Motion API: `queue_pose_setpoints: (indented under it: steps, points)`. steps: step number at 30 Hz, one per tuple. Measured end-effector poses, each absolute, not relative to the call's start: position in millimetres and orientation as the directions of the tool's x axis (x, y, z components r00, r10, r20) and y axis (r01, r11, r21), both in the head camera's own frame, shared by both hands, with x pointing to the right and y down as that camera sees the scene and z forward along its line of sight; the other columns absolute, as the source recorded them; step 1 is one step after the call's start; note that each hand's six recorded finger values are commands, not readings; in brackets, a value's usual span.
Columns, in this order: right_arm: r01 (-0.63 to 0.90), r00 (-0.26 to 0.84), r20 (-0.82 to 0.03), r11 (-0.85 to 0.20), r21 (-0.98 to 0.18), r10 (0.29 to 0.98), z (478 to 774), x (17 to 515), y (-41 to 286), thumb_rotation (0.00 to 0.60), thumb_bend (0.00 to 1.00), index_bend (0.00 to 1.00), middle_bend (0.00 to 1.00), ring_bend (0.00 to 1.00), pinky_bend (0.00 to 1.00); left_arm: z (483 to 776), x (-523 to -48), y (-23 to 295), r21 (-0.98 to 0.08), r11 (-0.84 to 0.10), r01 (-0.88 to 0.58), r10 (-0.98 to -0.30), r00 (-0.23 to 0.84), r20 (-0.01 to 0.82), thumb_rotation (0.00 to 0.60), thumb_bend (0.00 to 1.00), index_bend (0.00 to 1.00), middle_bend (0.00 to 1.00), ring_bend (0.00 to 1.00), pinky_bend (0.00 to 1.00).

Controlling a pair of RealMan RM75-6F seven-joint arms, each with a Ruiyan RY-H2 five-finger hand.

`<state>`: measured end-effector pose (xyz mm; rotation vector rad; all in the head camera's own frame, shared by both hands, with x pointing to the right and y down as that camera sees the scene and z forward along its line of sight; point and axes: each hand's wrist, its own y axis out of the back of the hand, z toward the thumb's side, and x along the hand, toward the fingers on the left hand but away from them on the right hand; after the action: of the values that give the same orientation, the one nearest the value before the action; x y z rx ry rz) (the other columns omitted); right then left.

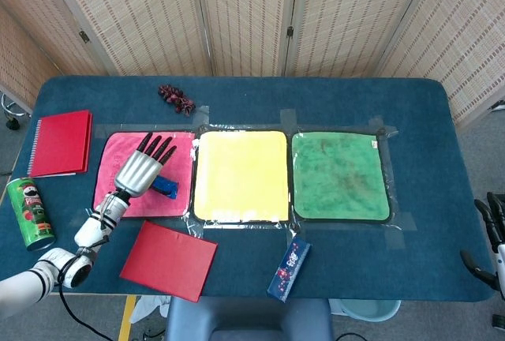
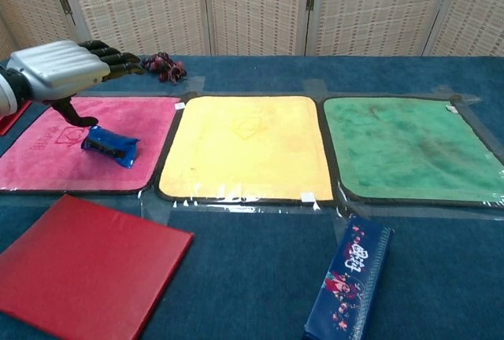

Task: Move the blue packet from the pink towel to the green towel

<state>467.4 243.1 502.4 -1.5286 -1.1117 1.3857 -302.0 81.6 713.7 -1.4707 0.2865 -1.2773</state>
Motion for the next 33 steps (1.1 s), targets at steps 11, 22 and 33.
queue_pose_setpoints:
  steps: [11,22,33]
  points:
    - [0.101,0.033,-0.313,-0.315,-0.944,0.949,502.1,464.7,243.9,0.600,0.32,0.00,0.00,0.07,0.00,739.8,-365.4,69.9,-0.722,-0.424,0.547,-0.765,0.210,0.609,0.600,0.33,0.00,0.00,0.00,0.02]
    - [0.096,0.026,-0.317,-0.318,-0.943,0.948,502.1,462.9,245.2,0.600,0.32,0.00,0.00,0.07,0.00,764.7,-350.7,69.3,-0.711,-0.438,0.550,-0.751,0.212,0.626,0.600,0.33,0.00,0.00,0.00,0.02]
    - [0.094,0.013,-0.315,-0.315,-0.944,0.949,499.8,465.8,247.1,0.600,0.32,0.00,0.00,0.07,0.00,771.4,-311.8,73.2,-0.737,-0.412,0.536,-0.731,0.288,0.618,0.600,0.33,0.00,0.00,0.00,0.02]
